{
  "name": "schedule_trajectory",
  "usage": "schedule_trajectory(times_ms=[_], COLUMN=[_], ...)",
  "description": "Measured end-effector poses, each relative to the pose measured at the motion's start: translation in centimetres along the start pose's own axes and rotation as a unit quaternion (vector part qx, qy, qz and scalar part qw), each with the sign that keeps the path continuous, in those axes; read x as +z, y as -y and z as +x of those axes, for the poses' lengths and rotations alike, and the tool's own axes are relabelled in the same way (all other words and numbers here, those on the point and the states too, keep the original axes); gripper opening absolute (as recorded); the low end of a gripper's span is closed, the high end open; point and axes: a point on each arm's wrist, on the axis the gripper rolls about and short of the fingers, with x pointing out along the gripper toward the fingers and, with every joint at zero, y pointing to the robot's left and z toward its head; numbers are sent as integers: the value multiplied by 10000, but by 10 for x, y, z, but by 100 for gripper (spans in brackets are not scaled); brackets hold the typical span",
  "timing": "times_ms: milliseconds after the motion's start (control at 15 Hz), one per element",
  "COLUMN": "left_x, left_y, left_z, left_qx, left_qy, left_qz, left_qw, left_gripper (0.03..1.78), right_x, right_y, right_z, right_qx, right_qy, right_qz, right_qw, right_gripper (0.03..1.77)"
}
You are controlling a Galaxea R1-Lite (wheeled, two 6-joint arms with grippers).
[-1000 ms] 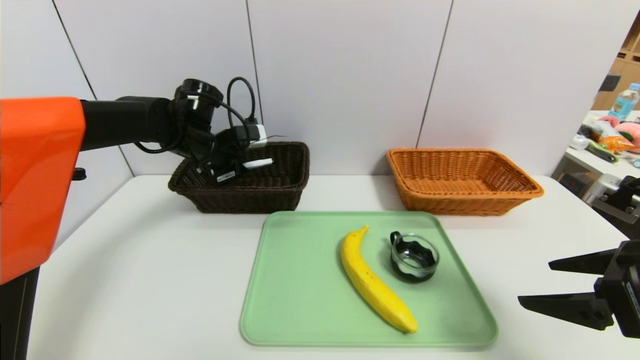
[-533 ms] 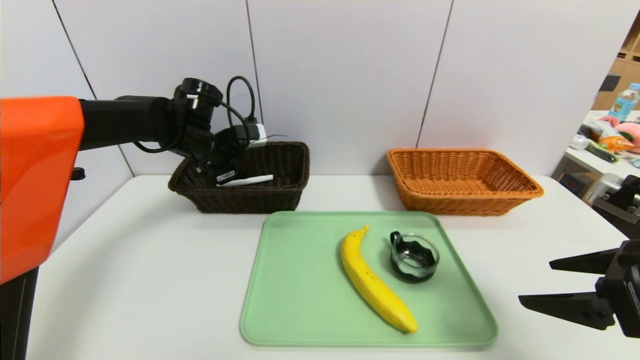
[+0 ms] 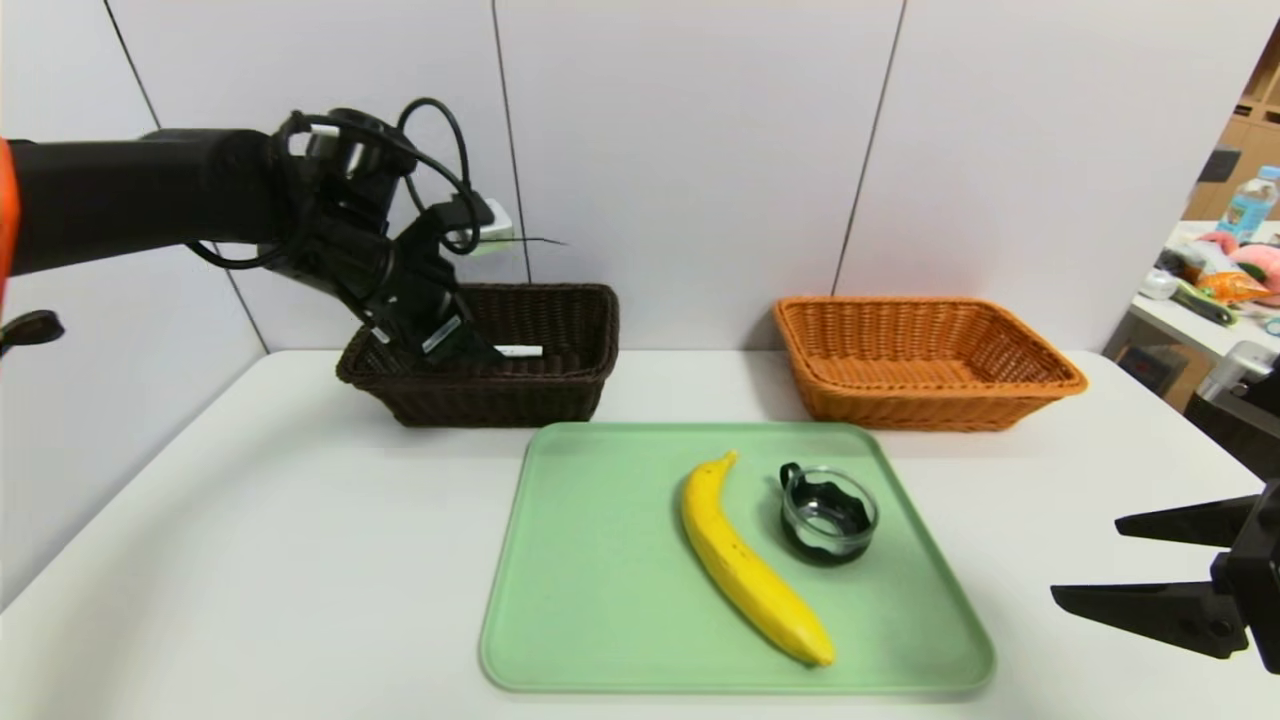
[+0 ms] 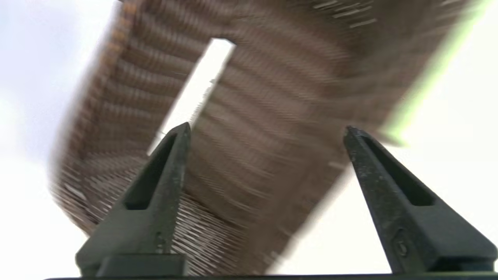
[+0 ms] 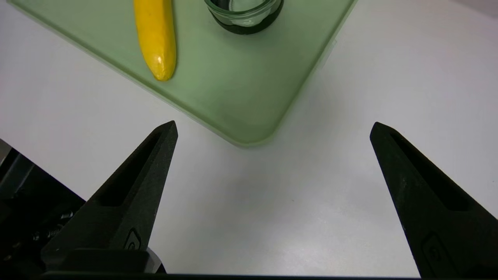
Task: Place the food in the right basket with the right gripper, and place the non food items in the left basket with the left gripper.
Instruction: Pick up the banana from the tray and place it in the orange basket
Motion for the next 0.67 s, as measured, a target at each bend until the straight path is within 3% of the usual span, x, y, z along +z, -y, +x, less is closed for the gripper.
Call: schedule_trajectory(times_ms=[133, 333, 667], left_x=[2, -6, -21], left_y=[16, 47, 99], left_z=[-27, -61, -108], left_qx=[-209, -442, -703], left_qy=[56, -44, -151], left_qz=[-667, -1532, -2882], left_qw=[9975, 9872, 9549], left_gripper=[148, 155, 163], right_x=[0, -2, -2], right_y=[0, -1, -3], right_z=[-2, -5, -6], right_qx=[-31, -43, -36], right_qy=[44, 82, 107], right_qz=[2, -10, -58], right_qw=[10000, 10000, 9999], right_gripper=[171, 171, 171])
